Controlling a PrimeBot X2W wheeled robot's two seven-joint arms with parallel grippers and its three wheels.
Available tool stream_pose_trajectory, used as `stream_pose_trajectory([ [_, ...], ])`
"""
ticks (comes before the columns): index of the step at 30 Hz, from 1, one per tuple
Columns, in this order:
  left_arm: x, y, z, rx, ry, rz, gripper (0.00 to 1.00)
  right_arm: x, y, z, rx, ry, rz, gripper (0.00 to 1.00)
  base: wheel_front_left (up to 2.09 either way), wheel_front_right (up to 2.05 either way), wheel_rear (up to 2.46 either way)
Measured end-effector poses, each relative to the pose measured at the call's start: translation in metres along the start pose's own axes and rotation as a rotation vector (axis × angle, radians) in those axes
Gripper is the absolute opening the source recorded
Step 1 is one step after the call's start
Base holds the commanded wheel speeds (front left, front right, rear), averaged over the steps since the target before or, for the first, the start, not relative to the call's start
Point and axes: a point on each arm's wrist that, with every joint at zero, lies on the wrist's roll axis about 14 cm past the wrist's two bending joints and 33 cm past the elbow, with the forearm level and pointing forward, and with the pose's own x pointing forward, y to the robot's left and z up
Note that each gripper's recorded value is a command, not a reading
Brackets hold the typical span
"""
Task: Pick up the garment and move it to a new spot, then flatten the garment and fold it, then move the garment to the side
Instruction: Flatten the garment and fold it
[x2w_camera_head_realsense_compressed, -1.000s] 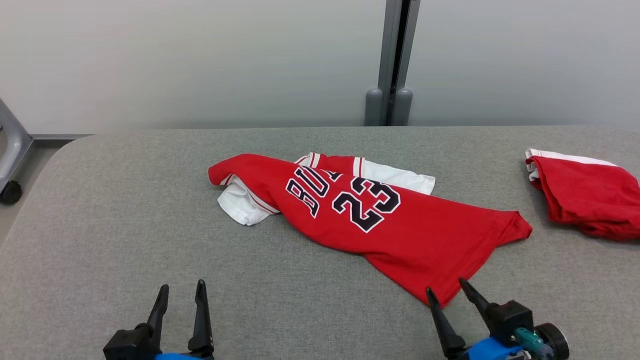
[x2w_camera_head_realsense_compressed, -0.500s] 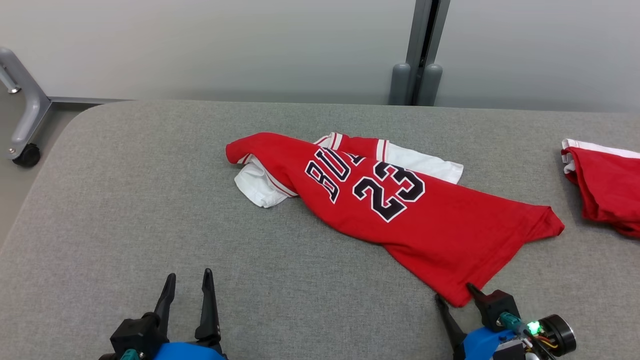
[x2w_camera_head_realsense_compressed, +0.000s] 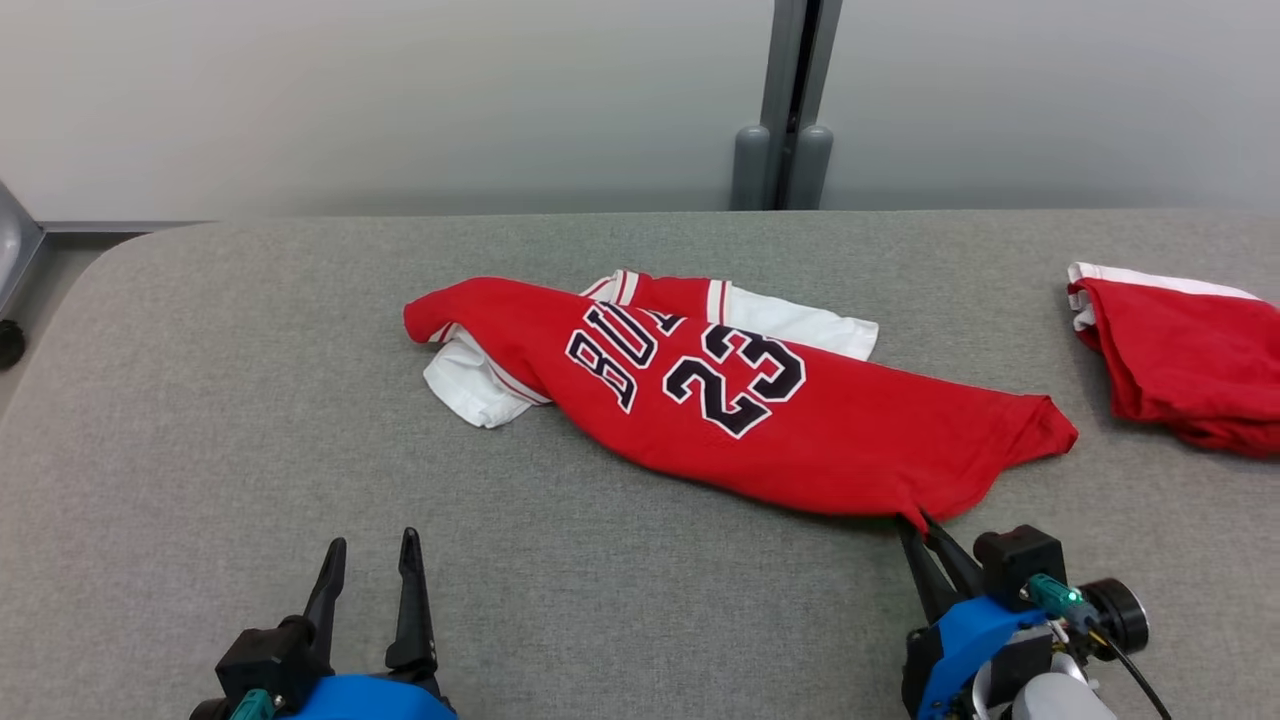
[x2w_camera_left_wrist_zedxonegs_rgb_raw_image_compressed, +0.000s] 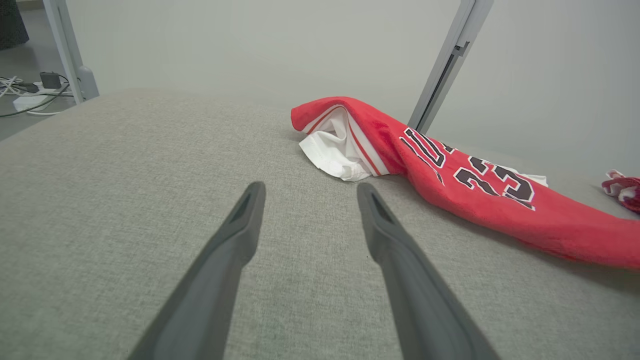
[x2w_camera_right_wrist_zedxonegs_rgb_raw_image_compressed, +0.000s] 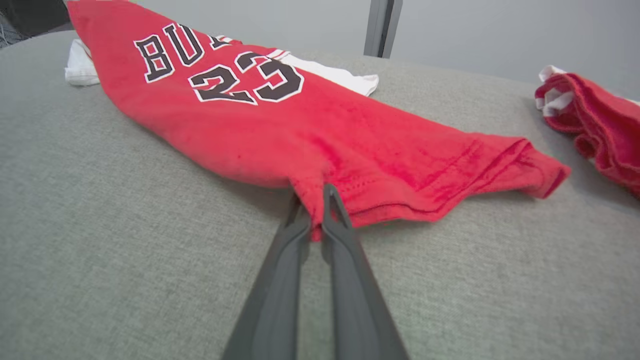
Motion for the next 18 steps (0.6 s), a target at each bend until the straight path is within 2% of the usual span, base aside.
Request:
stream_pose_trajectory([
  [5, 0.004, -0.009, 0.003, 0.006, -0.008, -0.032, 1.00, -0.006, 0.011, 0.049, 0.020, -0.149, 0.031, 0.00, 0.00, 0.00, 0.00],
  [10, 0.003, -0.019, 0.005, 0.011, -0.016, -0.059, 1.00, -0.034, 0.021, 0.095, 0.039, -0.272, 0.047, 0.00, 0.00, 0.00, 0.00],
  [18, 0.004, -0.028, 0.009, 0.015, -0.030, -0.089, 1.00, -0.081, 0.020, 0.144, 0.003, -0.341, 0.067, 0.00, 0.00, 0.00, 0.00],
])
